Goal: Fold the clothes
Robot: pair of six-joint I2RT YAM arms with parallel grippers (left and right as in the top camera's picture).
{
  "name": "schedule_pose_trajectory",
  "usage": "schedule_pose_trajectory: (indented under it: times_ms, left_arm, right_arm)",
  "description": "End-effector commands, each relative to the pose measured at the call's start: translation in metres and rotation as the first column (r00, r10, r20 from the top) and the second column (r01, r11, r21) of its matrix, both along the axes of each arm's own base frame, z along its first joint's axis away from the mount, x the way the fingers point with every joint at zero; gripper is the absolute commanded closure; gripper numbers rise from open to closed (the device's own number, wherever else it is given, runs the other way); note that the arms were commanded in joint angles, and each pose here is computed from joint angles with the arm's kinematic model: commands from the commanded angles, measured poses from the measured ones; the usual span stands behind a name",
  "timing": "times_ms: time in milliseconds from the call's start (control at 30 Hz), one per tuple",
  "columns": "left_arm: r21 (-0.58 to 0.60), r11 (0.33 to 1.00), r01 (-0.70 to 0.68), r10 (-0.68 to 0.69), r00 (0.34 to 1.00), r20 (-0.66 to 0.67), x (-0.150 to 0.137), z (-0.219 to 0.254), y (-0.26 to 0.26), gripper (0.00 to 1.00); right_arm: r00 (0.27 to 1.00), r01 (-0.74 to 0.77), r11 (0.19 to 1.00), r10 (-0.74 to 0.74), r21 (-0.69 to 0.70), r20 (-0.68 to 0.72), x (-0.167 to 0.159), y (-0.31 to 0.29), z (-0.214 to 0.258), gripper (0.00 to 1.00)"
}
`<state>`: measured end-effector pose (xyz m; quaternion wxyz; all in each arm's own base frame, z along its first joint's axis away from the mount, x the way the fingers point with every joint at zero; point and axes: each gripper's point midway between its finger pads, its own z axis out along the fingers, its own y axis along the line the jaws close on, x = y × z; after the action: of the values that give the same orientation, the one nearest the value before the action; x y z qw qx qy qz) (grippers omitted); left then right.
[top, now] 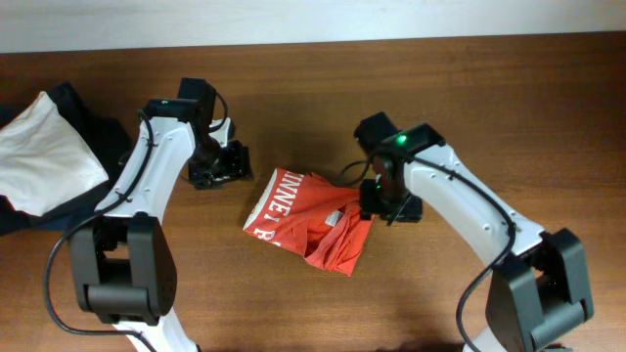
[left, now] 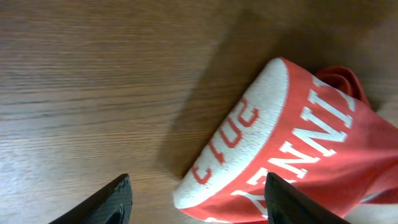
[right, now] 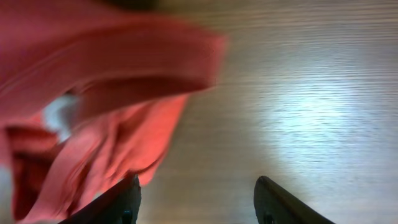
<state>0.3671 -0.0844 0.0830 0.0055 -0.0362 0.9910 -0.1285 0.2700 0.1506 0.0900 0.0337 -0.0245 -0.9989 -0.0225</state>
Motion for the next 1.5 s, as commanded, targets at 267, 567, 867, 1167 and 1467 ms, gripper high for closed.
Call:
schedule_pose_trajectory:
  times_ms: [267, 567, 867, 1167, 1467]
  left_arm:
    - [-0.010, 0.997, 0.079, -0.079, 0.997, -0.015, -0.002, -0.014, -0.016, 0.30]
    - [-0.010, 0.997, 0.079, -0.079, 0.997, -0.012, -0.002, -0.014, -0.016, 0.31]
    - [-0.010, 0.997, 0.079, -0.079, 0.997, -0.019, -0.003, -0.014, -0.015, 0.31]
    - [-0.008, 0.997, 0.079, -0.079, 0.996, -0.039, -0.008, -0.014, -0.015, 0.31]
    - [-0.008, 0.995, 0.103, -0.103, 0.994, -0.041, -0.011, -0.014, -0.023, 0.31]
  right_arm:
    - [0.959, -0.274, 0.956, 0.263, 0.106, 0.104, -0.047, 0.117, -0.010, 0.39]
    - [0.955, -0.290, 0.949, 0.278, 0.125, 0.107, -0.059, 0.123, -0.037, 0.57]
    - [0.992, 0.113, 0.933, -0.089, -0.341, 0.086, -0.071, 0.014, -0.036, 0.95]
    - [0.989, 0.140, 0.937, -0.120, -0.319, 0.081, -0.064, -0.007, -0.033, 0.52]
    - [0.986, -0.126, 0.967, 0.098, 0.222, 0.133, 0.002, 0.082, -0.010, 0.61]
